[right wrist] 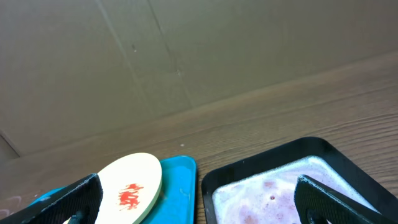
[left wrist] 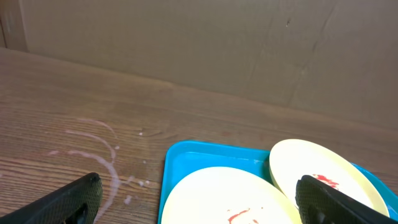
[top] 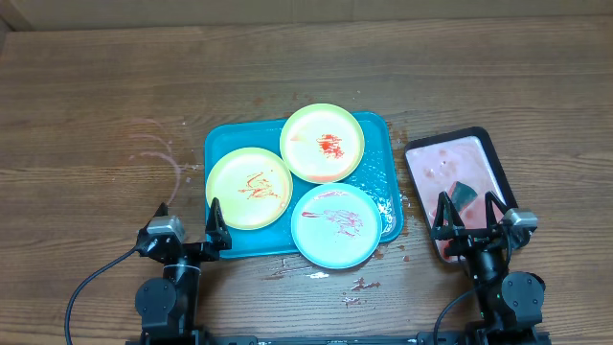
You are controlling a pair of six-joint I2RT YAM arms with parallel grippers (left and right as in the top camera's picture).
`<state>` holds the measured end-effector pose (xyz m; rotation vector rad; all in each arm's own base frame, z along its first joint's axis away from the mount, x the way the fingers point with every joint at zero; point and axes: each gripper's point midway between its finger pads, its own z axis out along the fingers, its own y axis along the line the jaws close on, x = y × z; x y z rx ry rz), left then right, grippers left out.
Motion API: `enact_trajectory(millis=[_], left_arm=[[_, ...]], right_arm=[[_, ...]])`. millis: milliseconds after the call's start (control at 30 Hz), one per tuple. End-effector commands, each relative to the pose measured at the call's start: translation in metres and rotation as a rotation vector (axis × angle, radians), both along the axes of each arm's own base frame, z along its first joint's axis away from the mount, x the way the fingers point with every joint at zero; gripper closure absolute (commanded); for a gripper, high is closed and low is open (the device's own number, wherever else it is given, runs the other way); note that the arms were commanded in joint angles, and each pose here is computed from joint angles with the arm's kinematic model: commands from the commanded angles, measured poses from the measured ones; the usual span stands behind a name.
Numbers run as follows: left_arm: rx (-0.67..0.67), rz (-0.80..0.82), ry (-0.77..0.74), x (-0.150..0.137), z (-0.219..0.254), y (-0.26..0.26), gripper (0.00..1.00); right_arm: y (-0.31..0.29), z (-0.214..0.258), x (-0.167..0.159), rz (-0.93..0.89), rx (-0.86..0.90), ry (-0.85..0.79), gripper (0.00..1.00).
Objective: Clean dirty plates on tray and stack at the side
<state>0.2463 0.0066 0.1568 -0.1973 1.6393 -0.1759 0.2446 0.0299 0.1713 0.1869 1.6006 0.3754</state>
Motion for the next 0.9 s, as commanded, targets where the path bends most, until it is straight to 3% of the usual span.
enact_trajectory(millis=[0,467,633,867], left_arm=[[0.021,-0.005,-0.004,0.000,0.000,-0.001,0.00],[0.021,-0.005,-0.004,0.000,0.000,-0.001,0.00],[0.021,-0.005,-0.004,0.000,0.000,-0.001,0.00],[0.021,-0.005,-0.004,0.000,0.000,-0.001,0.01]], right_arm=[[-0.001,-0.002,0.000,-0.004,0.000,-0.003,0.00],[0.009,0.005,-0.002,0.055,0.002,-0.018,0.00],[0.034,0.033,-0.014,0.210,0.003,-0.063,0.00],[0.036,0.074,-0.026,0.229,-0.051,0.025,0.00]])
